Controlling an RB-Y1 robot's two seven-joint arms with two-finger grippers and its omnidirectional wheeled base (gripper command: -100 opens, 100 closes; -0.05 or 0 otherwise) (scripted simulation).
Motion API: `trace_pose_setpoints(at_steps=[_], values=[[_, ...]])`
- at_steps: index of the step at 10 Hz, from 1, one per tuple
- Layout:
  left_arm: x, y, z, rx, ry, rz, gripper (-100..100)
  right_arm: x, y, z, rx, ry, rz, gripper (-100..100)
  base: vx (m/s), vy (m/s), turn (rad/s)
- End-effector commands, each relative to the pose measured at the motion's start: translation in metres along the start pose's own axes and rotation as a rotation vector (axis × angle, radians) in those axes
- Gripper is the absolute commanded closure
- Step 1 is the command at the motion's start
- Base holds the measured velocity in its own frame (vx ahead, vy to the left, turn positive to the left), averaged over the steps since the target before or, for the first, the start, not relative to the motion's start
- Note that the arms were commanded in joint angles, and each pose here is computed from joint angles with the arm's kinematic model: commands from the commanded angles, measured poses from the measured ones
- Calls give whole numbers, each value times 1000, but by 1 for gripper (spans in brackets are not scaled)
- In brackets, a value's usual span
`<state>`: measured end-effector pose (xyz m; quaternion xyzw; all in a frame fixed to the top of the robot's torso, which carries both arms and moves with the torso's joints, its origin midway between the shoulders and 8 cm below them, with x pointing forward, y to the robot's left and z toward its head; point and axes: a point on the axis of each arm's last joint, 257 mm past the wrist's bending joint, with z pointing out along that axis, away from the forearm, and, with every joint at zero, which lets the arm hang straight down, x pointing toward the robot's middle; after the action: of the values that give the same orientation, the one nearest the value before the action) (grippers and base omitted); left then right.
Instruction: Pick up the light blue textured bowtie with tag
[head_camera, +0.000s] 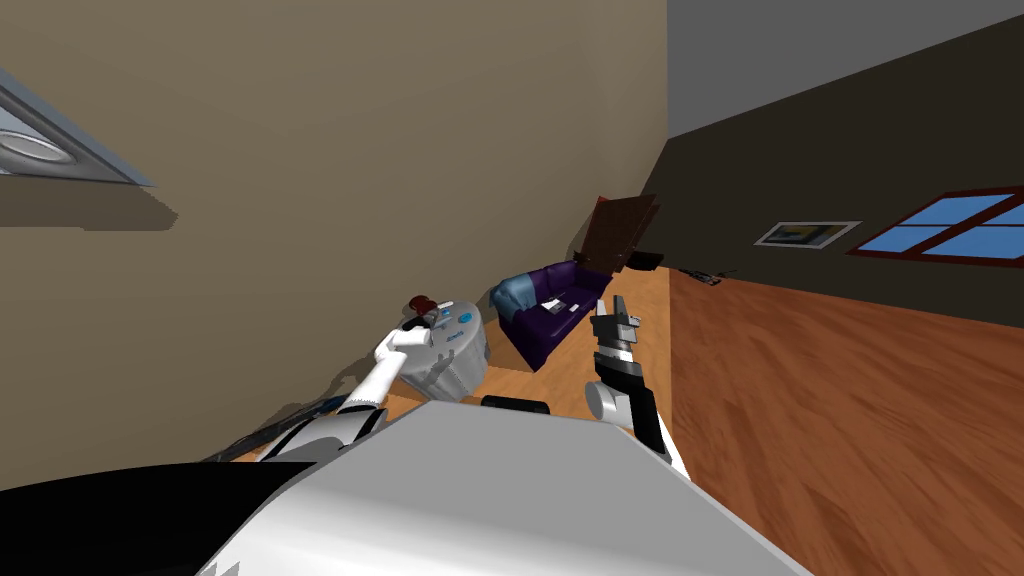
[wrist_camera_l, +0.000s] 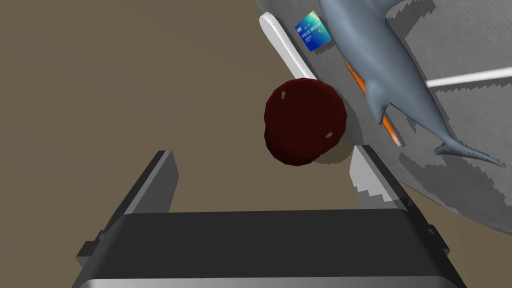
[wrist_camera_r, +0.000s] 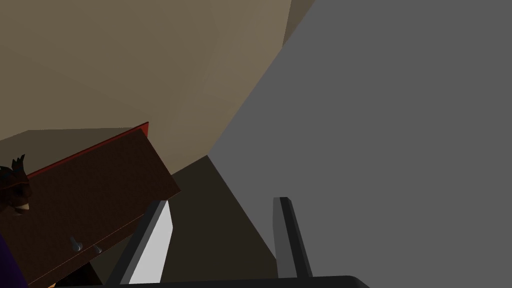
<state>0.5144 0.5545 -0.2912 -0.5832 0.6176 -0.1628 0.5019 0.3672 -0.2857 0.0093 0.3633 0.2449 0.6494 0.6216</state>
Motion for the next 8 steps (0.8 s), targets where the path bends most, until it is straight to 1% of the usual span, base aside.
trace_pose_setpoints(at_steps=[1,2,3,4,5,6,7,8], values=[[0,17,5,-64,6,-13,-100,0,0,0,0,0,0,0,34,-51,-15],[-5,23,9,-101,7,-37,-100,0,0,0,0,0,0,0,60,-69,-31],[-4,37,9,-140,12,-39,-100,0,0,0,0,0,0,0,58,-48,-11],[-8,47,12,-184,15,-65,-100,0,0,0,0,0,0,0,66,-48,-19],[-6,57,11,-215,20,-66,-100,0,0,0,0,0,0,0,61,-39,-7],[-9,63,13,-253,25,-92,-100,0,0,0,0,0,0,0,57,-53,-16],[-8,77,12,-289,29,-94,-100,0,0,0,0,0,0,0,52,-40,-8],[-9,85,12,-333,36,-120,-100,0,0,0,0,0,0,0,77,-37,-4]])
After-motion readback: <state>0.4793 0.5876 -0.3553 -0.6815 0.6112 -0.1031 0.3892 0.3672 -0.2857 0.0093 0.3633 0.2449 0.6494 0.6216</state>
